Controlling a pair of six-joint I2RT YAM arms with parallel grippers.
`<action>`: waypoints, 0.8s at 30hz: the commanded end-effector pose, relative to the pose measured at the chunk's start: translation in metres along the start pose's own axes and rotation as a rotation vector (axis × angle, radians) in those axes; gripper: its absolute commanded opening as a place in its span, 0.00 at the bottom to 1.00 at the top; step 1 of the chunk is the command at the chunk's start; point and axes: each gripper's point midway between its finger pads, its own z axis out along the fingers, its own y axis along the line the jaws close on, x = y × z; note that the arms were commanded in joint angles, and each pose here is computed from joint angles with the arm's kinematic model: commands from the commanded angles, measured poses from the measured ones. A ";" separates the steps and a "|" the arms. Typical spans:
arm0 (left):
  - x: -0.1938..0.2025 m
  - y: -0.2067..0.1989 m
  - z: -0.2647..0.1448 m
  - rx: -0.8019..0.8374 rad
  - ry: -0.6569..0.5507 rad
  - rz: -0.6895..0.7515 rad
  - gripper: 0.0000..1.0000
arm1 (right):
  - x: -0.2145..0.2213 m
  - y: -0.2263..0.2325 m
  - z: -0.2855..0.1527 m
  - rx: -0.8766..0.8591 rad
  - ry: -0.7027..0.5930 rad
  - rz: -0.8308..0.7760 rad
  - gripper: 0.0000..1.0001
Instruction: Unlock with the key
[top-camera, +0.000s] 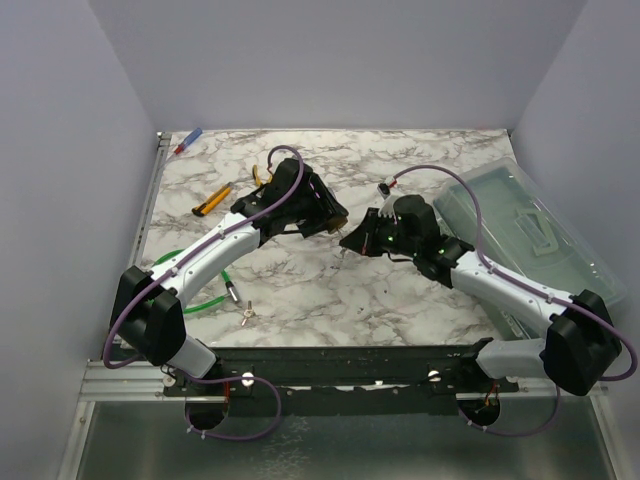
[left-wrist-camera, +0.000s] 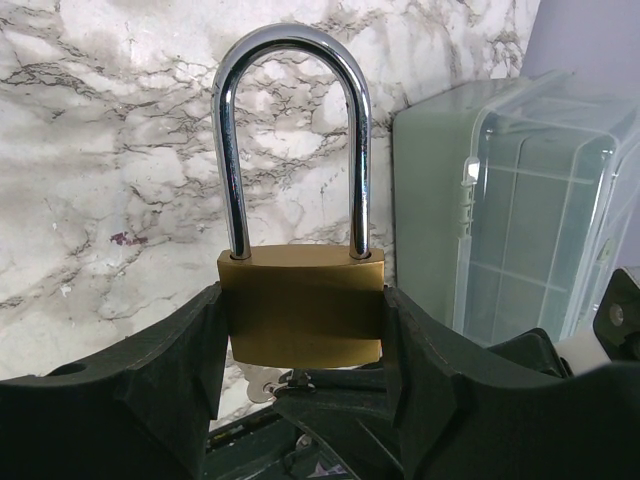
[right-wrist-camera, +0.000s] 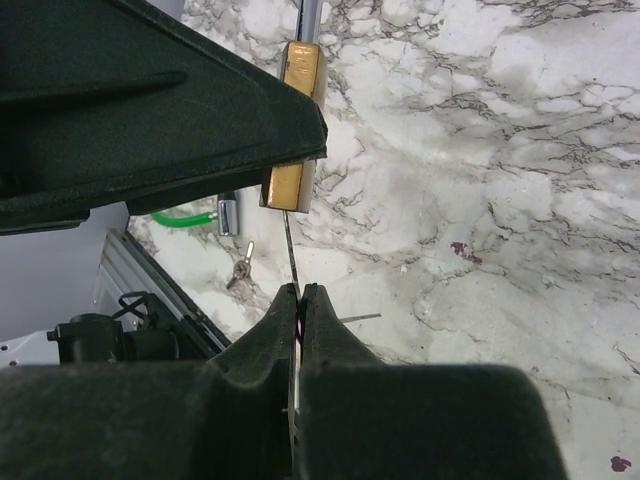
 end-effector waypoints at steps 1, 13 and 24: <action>-0.007 -0.025 -0.014 0.101 -0.027 -0.015 0.00 | -0.018 0.009 0.002 -0.002 -0.044 -0.022 0.00; -0.007 -0.025 -0.013 0.104 -0.029 -0.017 0.00 | -0.020 0.005 0.009 0.044 -0.024 0.022 0.00; -0.007 -0.023 -0.014 0.103 -0.036 -0.009 0.00 | -0.026 -0.004 0.005 0.120 -0.037 0.045 0.00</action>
